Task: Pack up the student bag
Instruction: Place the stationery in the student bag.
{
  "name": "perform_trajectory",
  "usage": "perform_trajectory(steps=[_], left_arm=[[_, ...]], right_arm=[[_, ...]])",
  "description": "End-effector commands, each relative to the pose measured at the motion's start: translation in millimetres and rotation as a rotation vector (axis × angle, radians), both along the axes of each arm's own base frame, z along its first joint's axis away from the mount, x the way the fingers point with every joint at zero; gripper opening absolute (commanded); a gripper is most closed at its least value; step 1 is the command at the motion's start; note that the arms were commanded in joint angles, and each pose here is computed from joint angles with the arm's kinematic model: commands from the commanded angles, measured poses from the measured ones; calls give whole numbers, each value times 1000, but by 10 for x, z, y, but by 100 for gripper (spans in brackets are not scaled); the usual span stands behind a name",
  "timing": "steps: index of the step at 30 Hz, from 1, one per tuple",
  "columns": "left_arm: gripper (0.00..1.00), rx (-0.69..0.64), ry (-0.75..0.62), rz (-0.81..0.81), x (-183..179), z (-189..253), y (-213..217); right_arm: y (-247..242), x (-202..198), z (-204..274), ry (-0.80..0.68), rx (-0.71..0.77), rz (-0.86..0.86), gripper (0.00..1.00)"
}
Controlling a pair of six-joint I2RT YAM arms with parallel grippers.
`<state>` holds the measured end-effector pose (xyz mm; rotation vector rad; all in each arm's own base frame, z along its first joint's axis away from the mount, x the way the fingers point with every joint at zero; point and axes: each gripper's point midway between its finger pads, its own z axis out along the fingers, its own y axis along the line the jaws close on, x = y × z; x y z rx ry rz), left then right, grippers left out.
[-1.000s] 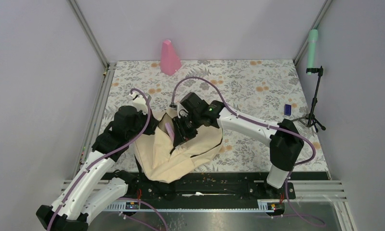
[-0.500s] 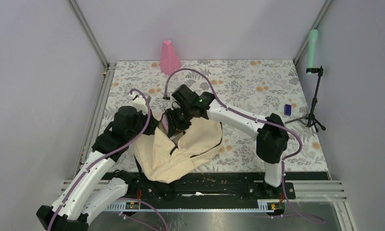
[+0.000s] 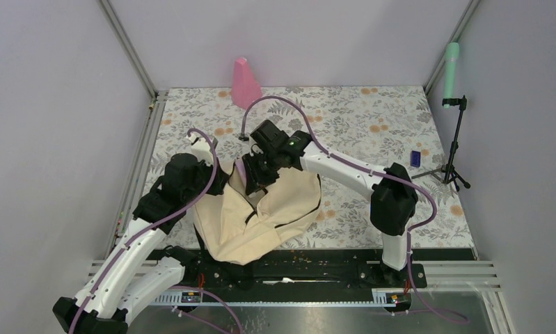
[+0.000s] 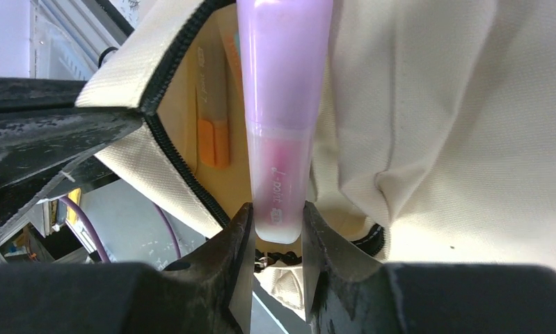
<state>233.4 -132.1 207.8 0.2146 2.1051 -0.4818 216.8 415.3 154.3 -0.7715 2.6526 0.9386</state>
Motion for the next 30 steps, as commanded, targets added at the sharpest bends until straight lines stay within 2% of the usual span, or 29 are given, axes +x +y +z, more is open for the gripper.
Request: perform_trajectory(steps=[1,8,13,15,16,19,24,30], left_arm=[[0,-70,-123,6,120,341,-50],[0,-71,-120,7,124,334,-53],[0,-71,-120,10,128,333,-48],[0,-68,-119,13,131,323,-40],[0,-67,-118,15,132,318,-37],[0,-68,-119,15,132,322,-37],[0,-66,-119,19,138,320,-29],[0,-61,-119,29,147,306,-12]], right_arm=[[217,-165,-4,1,46,55,0],[251,-381,-68,34,56,89,0],[286,-359,-67,29,69,71,1],[310,-335,-30,19,86,59,19],[323,-322,0,8,98,54,32],[330,-288,100,-27,133,43,53],[249,-273,196,-79,150,31,72],[106,-309,352,-139,195,15,83]])
